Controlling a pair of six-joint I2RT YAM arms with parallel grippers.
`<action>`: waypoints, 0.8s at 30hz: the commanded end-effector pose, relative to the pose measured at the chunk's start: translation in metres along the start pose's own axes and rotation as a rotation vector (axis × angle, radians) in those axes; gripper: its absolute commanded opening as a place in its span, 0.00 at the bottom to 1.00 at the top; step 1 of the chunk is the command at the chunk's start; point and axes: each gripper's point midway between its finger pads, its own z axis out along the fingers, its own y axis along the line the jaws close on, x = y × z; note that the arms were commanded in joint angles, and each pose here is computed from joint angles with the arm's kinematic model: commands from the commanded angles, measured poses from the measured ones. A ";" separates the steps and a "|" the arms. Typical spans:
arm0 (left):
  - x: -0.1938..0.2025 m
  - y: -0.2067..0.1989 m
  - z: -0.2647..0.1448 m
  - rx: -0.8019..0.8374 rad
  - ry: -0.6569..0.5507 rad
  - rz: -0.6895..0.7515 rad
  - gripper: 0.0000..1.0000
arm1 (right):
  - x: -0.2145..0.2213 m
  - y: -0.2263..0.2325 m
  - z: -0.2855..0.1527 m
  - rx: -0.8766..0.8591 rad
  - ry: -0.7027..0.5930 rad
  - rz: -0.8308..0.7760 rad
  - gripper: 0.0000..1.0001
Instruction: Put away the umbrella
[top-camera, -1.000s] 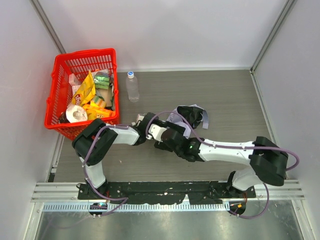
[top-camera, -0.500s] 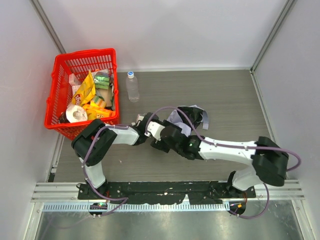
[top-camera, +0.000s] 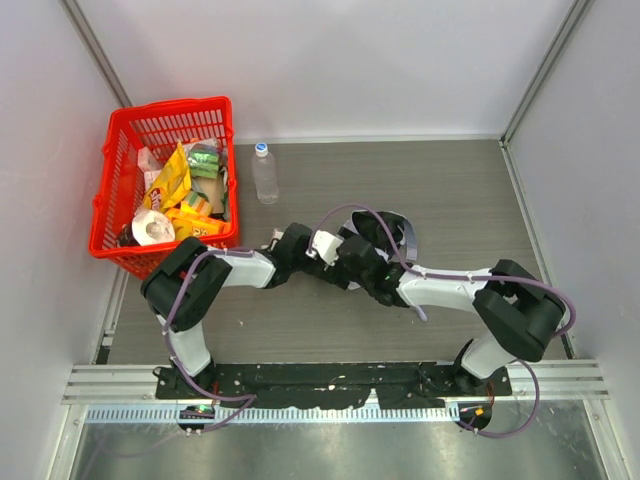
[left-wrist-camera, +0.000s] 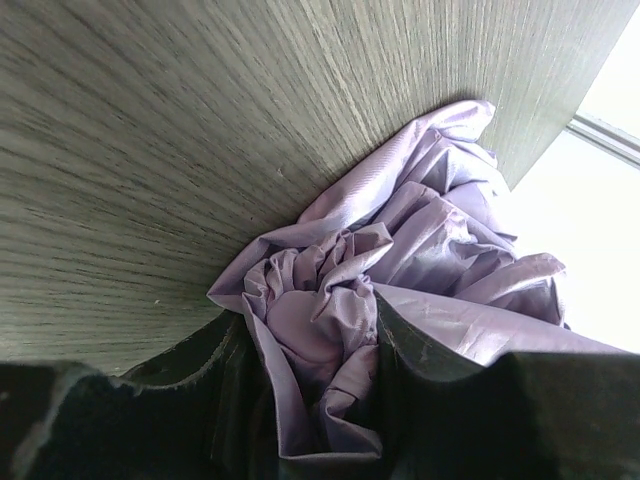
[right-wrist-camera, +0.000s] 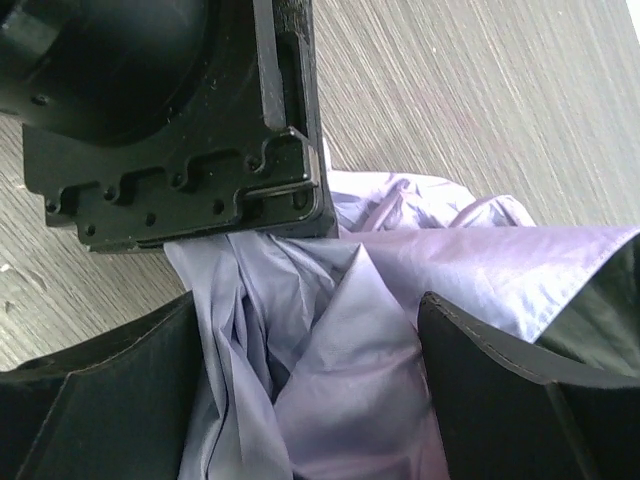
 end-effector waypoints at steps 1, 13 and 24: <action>-0.006 0.061 -0.007 -0.178 -0.025 0.086 0.00 | 0.034 -0.006 0.015 -0.021 0.091 0.104 0.86; -0.021 0.043 -0.015 -0.125 -0.046 0.163 0.00 | 0.060 -0.003 0.012 -0.110 0.273 0.281 0.81; -0.027 0.050 -0.033 -0.152 -0.043 0.148 0.00 | 0.090 0.017 0.019 -0.104 0.438 0.324 0.61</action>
